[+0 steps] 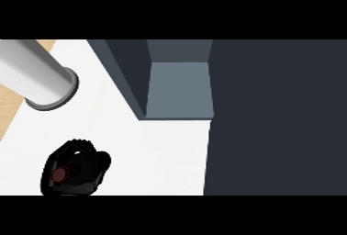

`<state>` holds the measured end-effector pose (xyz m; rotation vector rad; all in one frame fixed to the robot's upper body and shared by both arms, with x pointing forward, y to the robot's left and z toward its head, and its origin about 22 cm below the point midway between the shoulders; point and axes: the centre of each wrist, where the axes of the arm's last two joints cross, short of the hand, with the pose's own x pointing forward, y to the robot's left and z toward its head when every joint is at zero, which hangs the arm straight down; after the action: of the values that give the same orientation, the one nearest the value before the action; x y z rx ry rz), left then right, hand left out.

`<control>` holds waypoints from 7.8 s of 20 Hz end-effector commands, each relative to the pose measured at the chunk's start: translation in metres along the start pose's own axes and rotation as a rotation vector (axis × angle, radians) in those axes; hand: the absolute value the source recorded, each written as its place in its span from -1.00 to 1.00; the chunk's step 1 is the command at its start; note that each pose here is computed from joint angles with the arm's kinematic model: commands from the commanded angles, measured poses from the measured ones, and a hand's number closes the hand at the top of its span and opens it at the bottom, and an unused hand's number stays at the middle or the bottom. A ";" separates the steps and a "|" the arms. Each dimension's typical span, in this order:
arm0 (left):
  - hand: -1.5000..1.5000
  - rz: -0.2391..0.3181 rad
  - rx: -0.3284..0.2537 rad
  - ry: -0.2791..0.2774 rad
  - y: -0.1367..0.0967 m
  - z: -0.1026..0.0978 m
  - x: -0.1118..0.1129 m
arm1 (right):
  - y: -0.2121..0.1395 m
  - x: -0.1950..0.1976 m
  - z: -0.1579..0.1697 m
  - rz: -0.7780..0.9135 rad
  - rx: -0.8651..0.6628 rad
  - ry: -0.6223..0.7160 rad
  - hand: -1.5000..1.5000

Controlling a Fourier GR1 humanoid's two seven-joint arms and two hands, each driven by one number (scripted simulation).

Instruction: Pick up the wine, place it into the cabinet and close the cabinet

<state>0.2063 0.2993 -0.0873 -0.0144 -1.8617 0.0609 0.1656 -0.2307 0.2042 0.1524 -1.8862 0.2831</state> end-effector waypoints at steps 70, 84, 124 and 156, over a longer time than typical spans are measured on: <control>1.00 0.100 -0.034 -0.013 -0.261 -0.123 0.117 | -0.006 0.022 0.019 -0.040 0.059 -0.050 -1.00; 1.00 -0.008 0.062 -0.065 -0.238 -0.150 0.079 | 0.000 -0.001 0.026 -0.050 0.032 -0.066 -1.00; 1.00 -0.125 0.161 -0.090 -0.222 -0.246 0.062 | 0.008 0.005 0.016 -0.075 0.060 -0.070 -1.00; -1.00 -0.125 0.253 0.027 -0.196 -0.229 0.024 | 0.003 0.004 0.014 -0.083 0.104 -0.072 -1.00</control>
<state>0.4281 0.1039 0.0254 0.2132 -1.8251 0.2266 0.1708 -0.2290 0.1956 0.2674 -1.9003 0.3206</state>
